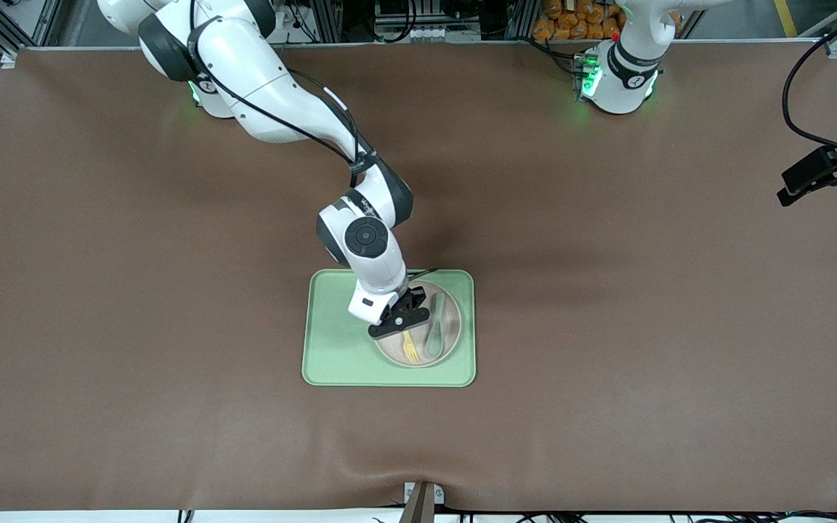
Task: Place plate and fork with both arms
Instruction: 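Close the right gripper on the yellow fork handle, then lift the fork with the right gripper and set it beside the plate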
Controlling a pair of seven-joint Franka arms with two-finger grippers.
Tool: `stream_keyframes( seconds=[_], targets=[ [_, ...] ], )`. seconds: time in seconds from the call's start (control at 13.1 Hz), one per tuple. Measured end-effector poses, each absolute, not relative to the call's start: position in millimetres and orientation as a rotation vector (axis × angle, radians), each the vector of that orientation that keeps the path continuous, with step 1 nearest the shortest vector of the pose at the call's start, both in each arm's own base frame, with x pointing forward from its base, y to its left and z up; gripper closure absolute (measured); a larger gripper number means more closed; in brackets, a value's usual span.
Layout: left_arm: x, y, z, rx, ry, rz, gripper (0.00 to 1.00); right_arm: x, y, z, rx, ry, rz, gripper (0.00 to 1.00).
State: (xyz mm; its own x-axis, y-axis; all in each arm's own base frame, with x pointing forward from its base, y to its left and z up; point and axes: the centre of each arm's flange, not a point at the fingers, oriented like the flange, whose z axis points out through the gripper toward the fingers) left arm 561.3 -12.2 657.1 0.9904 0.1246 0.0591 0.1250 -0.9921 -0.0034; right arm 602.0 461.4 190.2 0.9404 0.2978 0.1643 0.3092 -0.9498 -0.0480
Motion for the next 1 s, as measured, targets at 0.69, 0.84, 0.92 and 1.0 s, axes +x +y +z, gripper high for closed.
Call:
stream_keyframes(
  seconds=[0.69,0.84,0.92,1.0],
  targets=[
    [561,-13,657,-3.127,-0.194,-0.093,0.00,608,463,263,-3.029,-0.459,-0.224,0.81],
    [561,-13,658,-3.127,-0.194,-0.093,0.00,614,451,289,-3.046,-0.427,-0.210,0.81],
    [561,-13,657,-3.127,-0.194,-0.093,0.00,621,439,296,-3.055,-0.396,-0.202,0.81],
    [561,-13,657,-3.127,-0.194,-0.093,0.00,631,423,300,-3.065,-0.359,-0.195,0.81]
  ],
)
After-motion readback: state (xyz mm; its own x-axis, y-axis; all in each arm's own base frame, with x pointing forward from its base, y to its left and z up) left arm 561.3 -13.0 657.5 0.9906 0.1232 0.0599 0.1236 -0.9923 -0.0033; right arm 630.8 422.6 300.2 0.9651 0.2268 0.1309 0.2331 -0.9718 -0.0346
